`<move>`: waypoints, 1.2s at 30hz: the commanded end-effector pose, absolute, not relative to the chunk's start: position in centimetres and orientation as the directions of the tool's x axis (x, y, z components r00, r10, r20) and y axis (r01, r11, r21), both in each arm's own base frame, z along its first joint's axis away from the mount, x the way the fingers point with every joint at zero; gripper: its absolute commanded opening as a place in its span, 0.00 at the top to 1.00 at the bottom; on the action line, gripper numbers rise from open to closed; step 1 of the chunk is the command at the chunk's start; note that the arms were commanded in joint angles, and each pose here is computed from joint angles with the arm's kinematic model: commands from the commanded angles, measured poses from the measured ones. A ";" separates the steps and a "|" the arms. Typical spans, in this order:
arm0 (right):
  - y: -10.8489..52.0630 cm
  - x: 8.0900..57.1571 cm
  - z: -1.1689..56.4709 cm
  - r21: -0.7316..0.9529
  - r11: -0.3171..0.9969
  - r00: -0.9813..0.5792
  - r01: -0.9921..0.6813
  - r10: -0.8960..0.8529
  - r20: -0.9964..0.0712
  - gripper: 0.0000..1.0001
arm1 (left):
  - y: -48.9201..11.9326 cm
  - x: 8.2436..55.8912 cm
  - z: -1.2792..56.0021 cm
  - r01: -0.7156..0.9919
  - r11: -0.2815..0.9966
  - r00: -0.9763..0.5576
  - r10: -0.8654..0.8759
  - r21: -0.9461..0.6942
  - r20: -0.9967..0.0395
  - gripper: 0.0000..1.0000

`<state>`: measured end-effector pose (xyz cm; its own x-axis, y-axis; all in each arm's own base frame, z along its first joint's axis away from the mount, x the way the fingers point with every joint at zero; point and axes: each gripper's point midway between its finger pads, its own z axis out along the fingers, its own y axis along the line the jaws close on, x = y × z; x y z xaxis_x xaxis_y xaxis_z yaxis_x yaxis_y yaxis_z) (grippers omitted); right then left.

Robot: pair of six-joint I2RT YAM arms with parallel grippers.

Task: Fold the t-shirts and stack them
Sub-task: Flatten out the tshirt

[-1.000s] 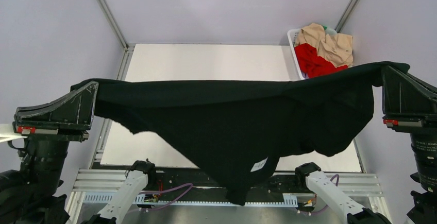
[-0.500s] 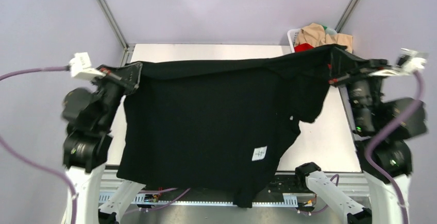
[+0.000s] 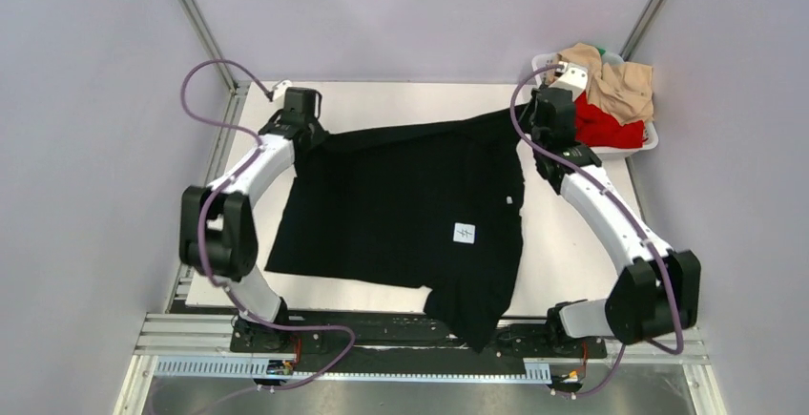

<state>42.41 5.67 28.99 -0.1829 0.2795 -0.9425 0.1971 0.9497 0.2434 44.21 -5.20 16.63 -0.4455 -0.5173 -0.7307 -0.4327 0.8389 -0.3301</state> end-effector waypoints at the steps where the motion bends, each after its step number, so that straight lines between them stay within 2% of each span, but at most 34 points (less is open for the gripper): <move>1: 4.3 46.3 30.7 0.346 0.906 -0.043 0.242 0.366 -0.930 1.00 | -3.4 49.7 18.2 -0.465 0.836 -0.362 -0.478 -0.290 -0.800 1.00; 9: 3.7 52.1 25.2 0.340 0.887 -0.118 0.312 0.392 -0.912 1.00 | -3.3 56.2 13.7 -0.473 0.834 -0.410 -0.493 -0.283 -0.768 1.00; 12: 3.5 54.3 23.2 0.345 0.879 -0.145 0.329 0.407 -0.902 1.00 | -3.1 58.6 12.1 -0.479 0.831 -0.420 -0.500 -0.283 -0.758 0.88; 14: 3.3 56.0 22.0 0.346 0.875 -0.156 0.339 0.414 -0.897 1.00 | -2.8 60.4 11.5 -0.479 0.829 -0.417 -0.505 -0.289 -0.756 0.74; 15: 3.1 56.9 21.3 0.343 0.875 -0.165 0.342 0.415 -0.895 1.00 | -2.7 61.0 11.3 -0.476 0.831 -0.419 -0.503 -0.289 -0.756 0.52; 16: 2.7 58.1 20.9 0.347 0.872 -0.168 0.344 0.421 -0.891 0.99 | -2.4 62.3 11.4 -0.475 0.829 -0.412 -0.505 -0.294 -0.759 0.41; 17: 2.5 59.2 20.6 0.354 0.872 -0.175 0.337 0.428 -0.887 0.97 | -2.3 62.9 10.1 -0.482 0.829 -0.427 -0.506 -0.284 -0.750 0.25; 18: 2.4 60.6 20.5 0.366 0.874 -0.182 0.320 0.435 -0.882 0.95 | -2.1 64.3 12.5 -0.465 0.828 -0.393 -0.509 -0.313 -0.765 0.13; 19: 2.5 61.6 20.0 0.369 0.878 -0.215 0.306 0.441 -0.871 0.94 | -2.0 65.0 11.6 -0.464 0.830 -0.403 -0.510 -0.311 -0.760 0.03; 20: 2.5 62.7 19.0 0.368 0.878 -0.260 0.306 0.449 -0.855 0.89 | -2.0 66.1 14.2 -0.436 0.831 -0.370 -0.515 -0.345 -0.773 0.02; 21: 2.5 63.3 19.1 0.362 0.882 -0.288 0.300 0.446 -0.847 0.79 | -2.1 66.6 14.5 -0.426 0.832 -0.369 -0.517 -0.355 -0.772 0.01; 23: 2.8 63.5 19.5 0.340 0.896 -0.325 0.285 0.425 -0.845 0.36 | -2.5 67.0 17.8 -0.380 0.837 -0.340 -0.522 -0.393 -0.782 0.00; 25: 3.1 62.6 19.3 0.339 0.899 -0.348 0.278 0.423 -0.836 0.03 | -3.2 66.3 18.4 -0.345 0.840 -0.352 -0.530 -0.419 -0.772 0.00; 26: 3.1 62.0 19.2 0.342 0.897 -0.357 0.279 0.427 -0.831 0.00 | -3.8 65.8 18.6 -0.320 0.840 -0.366 -0.536 -0.438 -0.760 0.00; 30: 4.4 58.9 19.2 0.373 0.897 -0.409 0.236 0.440 -0.799 0.00 | -5.9 62.2 17.3 -0.281 0.815 -0.437 -0.579 -0.507 -0.689 0.00; 36: 8.8 50.2 17.2 0.407 0.888 -0.514 0.211 0.456 -0.727 0.00 | -9.0 55.1 15.0 -0.267 0.808 -0.569 -0.572 -0.525 -0.591 0.00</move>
<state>54.93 4.66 14.43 -0.5026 0.4331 -0.7482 0.2819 0.9002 0.3318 58.12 -6.05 12.22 -0.5412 -0.5666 -0.6213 -0.3472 0.8235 -0.4486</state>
